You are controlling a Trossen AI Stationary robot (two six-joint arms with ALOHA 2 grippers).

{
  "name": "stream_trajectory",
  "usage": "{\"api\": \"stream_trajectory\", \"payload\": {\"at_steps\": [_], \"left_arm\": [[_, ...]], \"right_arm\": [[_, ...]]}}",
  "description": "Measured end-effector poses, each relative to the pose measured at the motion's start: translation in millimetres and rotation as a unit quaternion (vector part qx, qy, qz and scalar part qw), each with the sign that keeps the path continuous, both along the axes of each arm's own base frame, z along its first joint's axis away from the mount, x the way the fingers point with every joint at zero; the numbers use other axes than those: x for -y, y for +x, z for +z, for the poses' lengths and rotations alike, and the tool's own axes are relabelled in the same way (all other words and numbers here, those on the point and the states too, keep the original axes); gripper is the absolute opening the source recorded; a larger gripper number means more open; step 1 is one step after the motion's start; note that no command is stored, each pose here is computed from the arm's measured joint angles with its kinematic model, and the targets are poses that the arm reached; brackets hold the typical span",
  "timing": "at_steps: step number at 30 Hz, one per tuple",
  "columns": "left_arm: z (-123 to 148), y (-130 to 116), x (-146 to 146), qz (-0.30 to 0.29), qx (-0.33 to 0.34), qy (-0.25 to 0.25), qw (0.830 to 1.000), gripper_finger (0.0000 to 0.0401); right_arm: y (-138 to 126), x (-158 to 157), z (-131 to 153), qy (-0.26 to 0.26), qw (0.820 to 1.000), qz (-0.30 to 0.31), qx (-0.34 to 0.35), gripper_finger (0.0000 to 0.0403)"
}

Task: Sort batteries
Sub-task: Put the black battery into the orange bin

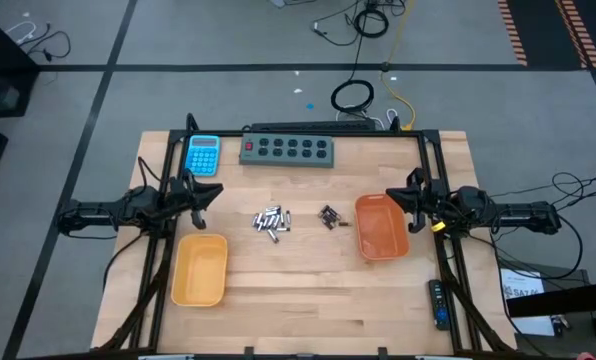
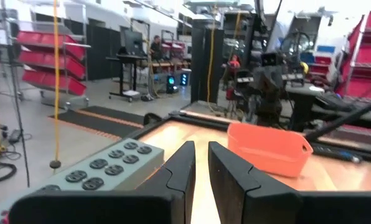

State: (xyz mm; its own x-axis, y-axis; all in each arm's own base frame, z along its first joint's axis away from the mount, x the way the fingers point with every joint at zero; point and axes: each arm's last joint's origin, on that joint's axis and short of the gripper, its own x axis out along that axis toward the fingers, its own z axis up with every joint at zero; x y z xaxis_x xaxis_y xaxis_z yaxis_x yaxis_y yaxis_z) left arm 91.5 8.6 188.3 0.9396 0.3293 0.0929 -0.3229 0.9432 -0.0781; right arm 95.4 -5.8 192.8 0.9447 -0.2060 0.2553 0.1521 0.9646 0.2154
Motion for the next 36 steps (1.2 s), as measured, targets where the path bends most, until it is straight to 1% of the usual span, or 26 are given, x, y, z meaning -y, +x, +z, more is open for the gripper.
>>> {"api": "stream_trajectory", "payload": {"at_steps": [2, 4, 5, 7, 10, 13, 14, 16, 18, 20, 21, 22, 24, 25, 26, 29, 31, 34, 36], "left_arm": [[0.1, 0.0, -0.1, 0.001, 0.001, 0.000, 1.000, 0.0054], [0.0, 0.1, -0.1, 0.001, 0.002, 0.000, 1.000, 0.0054], [-0.9, 0.3, -0.1, 0.001, 0.002, -0.001, 1.000, 0.0054], [-4.2, 1.1, 0.0, 0.000, -0.003, 0.000, 1.000, 0.0054], [-10.7, 2.7, 0.5, -0.009, -0.013, -0.005, 1.000, 0.0054], [-13.3, 3.4, 0.9, -0.020, -0.005, -0.047, 0.999, 0.0054], [-13.0, 3.6, 1.5, -0.031, -0.002, -0.054, 0.998, 0.0054], [-12.9, 3.9, 2.8, -0.053, -0.002, -0.055, 0.997, 0.0054], [-12.9, 4.0, 3.1, -0.059, -0.005, -0.046, 0.997, 0.0054], [-12.9, 4.0, 3.1, -0.057, -0.008, -0.035, 0.998, 0.0054], [-12.9, 4.0, 3.1, -0.056, -0.010, -0.029, 0.998, 0.0054], [-13.0, 4.0, 3.0, -0.055, -0.012, -0.023, 0.998, 0.0054], [-13.2, 4.0, 3.0, -0.054, -0.014, -0.021, 0.998, 0.0054], [-13.2, 4.0, 3.0, -0.054, -0.014, -0.021, 0.998, 0.0054], [-13.2, 3.9, 3.0, -0.053, -0.014, -0.020, 0.998, 0.0054], [-13.2, 3.7, 1.8, -0.032, -0.016, -0.014, 0.999, 0.0054], [-13.2, 3.3, 0.6, -0.009, -0.019, -0.005, 1.000, 0.0054], [-13.0, 2.6, -1.3, 0.026, -0.026, 0.014, 0.999, 0.0054], [-12.9, 2.1, -2.4, 0.048, -0.031, 0.024, 0.998, 0.0054]], "right_arm": [[-0.1, 0.0, 0.4, -0.013, 1.000, -0.004, -0.001, 0.0000], [-0.3, 1.0, 0.3, -0.017, 1.000, -0.024, -0.003, 0.0000], [-0.5, 1.8, 0.2, -0.008, 0.999, -0.036, -0.002, 0.0000], [-0.7, 2.5, 0.3, 0.016, 0.999, -0.040, 0.004, 0.0000], [-0.6, 2.2, 0.3, 0.022, 0.999, -0.034, 0.006, 0.0000], [-1.0, 2.1, 1.6, 0.030, 0.999, -0.030, 0.015, 0.0000], [-1.2, 2.1, 2.2, 0.039, 0.999, -0.027, 0.021, 0.0000], [-1.3, 2.2, 2.5, 0.060, 0.998, -0.024, 0.028, 0.0000], [-1.4, 2.1, 3.1, 0.060, 0.997, -0.021, 0.031, 0.0000], [-2.1, 1.3, 6.0, 0.034, 0.999, -0.013, 0.040, 0.0000], [-2.4, 1.4, 6.6, 0.009, 0.999, -0.022, 0.037, 0.0000], [-2.6, 2.3, 6.6, -0.019, 0.998, -0.048, 0.029, 0.0000], [-4.4, 6.0, 7.5, -0.068, 0.989, -0.134, 0.010, 0.0000], [-5.6, 7.5, 8.4, -0.071, 0.984, -0.166, 0.008, 0.0000], [-6.3, 8.1, 9.4, -0.070, 0.982, -0.177, 0.012, 0.0000], [-7.0, 8.2, 11.2, -0.112, 0.974, -0.195, 0.003, 0.0000], [-8.4, 9.4, 12.6, -0.102, 0.971, -0.216, 0.009, 0.0000], [-8.3, 9.5, 12.3, -0.126, 0.966, -0.226, -0.004, 0.0000], [-9.3, 10.6, 12.7, -0.121, 0.961, -0.247, -0.007, 0.0000]]}}
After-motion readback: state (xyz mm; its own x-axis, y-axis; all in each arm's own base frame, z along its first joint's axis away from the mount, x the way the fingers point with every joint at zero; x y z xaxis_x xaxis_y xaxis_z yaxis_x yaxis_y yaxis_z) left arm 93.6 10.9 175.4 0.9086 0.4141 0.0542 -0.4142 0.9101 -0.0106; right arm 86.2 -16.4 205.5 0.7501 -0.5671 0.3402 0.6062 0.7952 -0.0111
